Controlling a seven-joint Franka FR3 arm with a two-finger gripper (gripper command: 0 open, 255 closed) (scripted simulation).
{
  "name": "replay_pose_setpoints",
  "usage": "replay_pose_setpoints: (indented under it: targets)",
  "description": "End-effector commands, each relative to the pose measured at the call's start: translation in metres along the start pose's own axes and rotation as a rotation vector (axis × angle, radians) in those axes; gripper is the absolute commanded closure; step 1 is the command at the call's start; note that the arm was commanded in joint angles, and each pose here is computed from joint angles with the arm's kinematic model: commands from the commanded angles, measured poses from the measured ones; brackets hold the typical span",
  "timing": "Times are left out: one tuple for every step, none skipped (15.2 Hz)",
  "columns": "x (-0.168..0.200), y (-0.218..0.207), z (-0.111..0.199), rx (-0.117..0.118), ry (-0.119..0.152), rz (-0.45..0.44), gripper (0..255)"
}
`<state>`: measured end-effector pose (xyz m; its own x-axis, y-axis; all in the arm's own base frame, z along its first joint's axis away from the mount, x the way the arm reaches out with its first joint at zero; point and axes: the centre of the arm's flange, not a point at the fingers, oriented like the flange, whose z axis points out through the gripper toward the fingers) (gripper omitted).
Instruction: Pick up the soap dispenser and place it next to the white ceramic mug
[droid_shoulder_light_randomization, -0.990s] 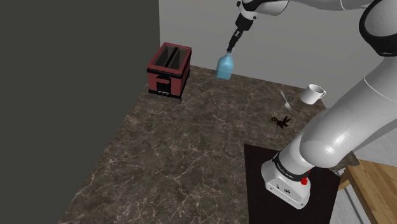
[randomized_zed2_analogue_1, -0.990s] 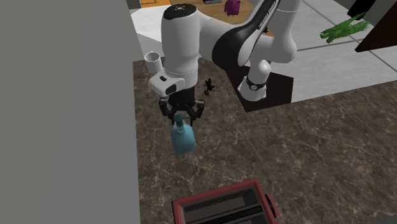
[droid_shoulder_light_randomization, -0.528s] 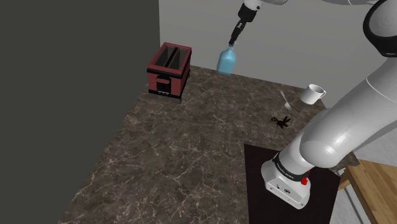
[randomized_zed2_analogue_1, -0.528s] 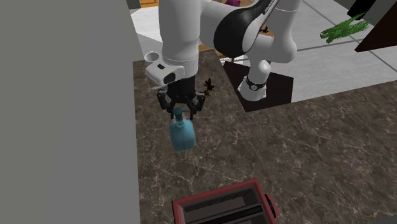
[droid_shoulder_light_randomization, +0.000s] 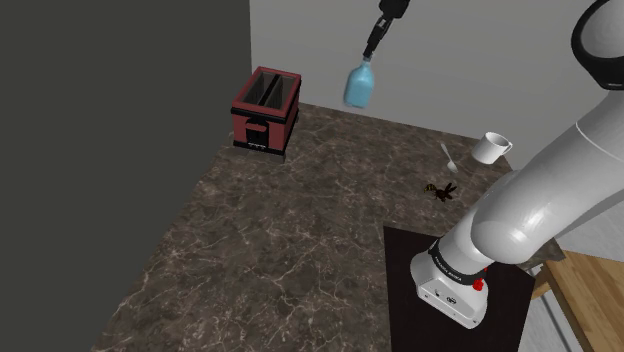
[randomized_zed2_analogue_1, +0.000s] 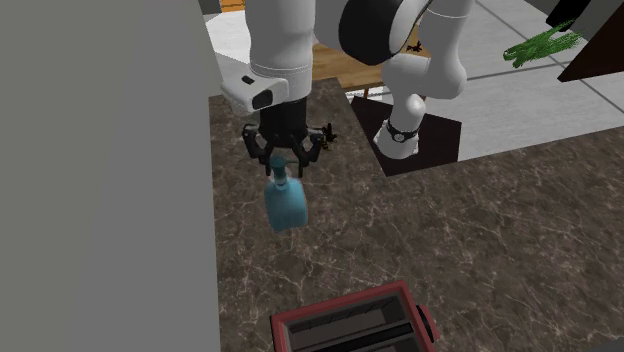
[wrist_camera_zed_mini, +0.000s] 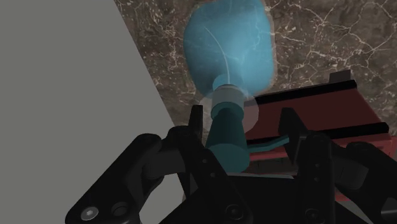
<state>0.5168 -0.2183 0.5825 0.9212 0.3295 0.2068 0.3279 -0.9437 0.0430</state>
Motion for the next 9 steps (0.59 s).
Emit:
replay_pose_setpoints:
  targets:
    - [0.001, 0.002, -0.01, 0.0, 0.0, 0.0, 255]
    - [0.002, 0.002, -0.016, 0.0, 0.0, 0.0, 255]
    - [0.003, 0.002, -0.021, 0.0, 0.0, 0.0, 255]
    - [0.004, 0.002, -0.026, 0.0, 0.0, 0.0, 255]
    - [0.005, 0.003, -0.031, 0.0, 0.0, 0.0, 255]
    - [0.007, 0.003, -0.036, 0.0, 0.0, 0.0, 255]
    - [0.008, 0.003, -0.041, 0.0, 0.0, 0.0, 255]
    - [0.009, 0.003, -0.047, 0.0, 0.0, 0.0, 255]
    - [0.01, 0.004, -0.052, 0.0, 0.0, 0.0, 255]
